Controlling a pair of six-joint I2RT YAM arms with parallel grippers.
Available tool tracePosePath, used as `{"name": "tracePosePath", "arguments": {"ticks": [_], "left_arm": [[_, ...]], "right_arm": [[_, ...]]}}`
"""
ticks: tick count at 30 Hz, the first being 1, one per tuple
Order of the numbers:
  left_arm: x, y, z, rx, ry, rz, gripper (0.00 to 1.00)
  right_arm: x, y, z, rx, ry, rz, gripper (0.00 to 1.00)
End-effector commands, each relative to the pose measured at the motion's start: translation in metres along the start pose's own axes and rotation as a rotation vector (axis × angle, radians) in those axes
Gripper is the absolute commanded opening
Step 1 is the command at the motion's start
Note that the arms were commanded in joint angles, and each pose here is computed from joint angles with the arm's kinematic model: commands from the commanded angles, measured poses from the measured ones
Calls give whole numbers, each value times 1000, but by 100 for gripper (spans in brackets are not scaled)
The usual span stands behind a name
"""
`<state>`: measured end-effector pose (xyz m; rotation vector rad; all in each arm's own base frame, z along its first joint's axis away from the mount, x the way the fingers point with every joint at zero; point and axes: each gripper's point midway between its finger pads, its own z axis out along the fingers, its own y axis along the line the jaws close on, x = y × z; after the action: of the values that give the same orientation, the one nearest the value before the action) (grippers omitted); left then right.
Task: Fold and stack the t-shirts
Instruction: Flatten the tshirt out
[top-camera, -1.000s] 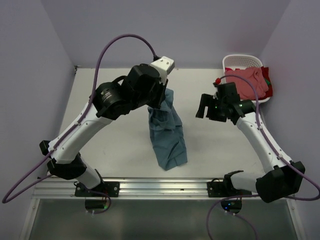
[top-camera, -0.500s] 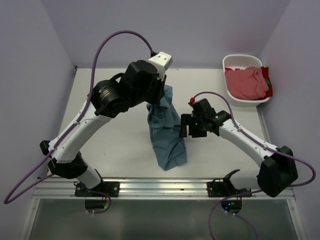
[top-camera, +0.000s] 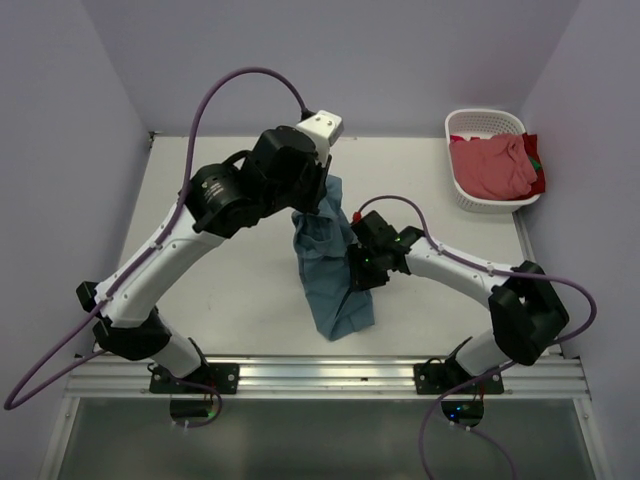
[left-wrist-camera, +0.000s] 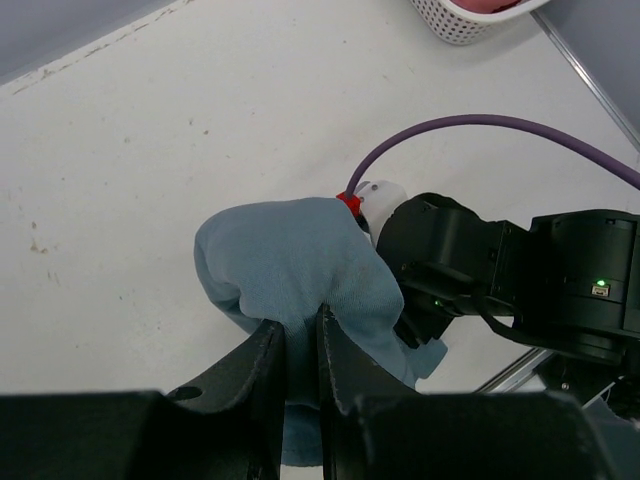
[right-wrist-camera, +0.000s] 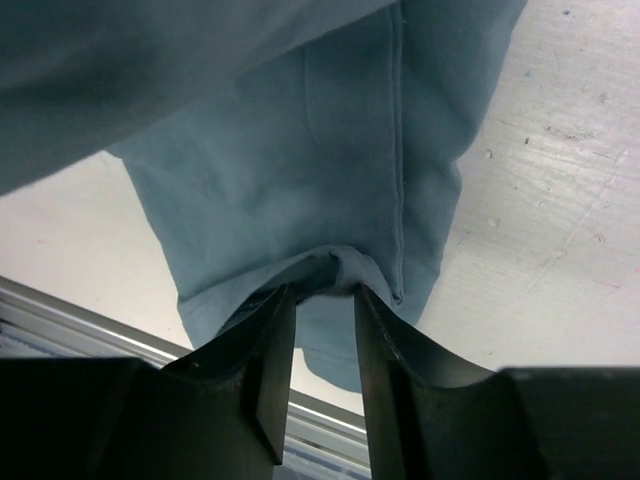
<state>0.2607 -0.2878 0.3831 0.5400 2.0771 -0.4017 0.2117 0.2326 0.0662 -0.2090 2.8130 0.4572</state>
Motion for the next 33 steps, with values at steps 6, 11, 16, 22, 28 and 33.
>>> {"name": "tracePosePath", "arguments": {"ticks": [6,11,16,22,28,33], "left_arm": [[-31,13,-27,-6,-161,-81,18],[-30,19,-33,-21,-173,-92,18],[-24,31,-35,-64,-175,-113,18],[-9,46,-36,-117,-169,-153,20],[13,82,-53,-287,-187,-259,63],[27,127,-90,-478,-311,-432,100]], "right_arm": [[-9,-1,5,48,-31,3,19],[-12,-2,0,64,-36,-3,0],[-34,-10,-42,145,-136,-15,0],[-75,-20,-137,244,-380,-18,0],[-98,-40,-215,374,-556,3,0],[-111,-44,-266,397,-679,21,0]]}}
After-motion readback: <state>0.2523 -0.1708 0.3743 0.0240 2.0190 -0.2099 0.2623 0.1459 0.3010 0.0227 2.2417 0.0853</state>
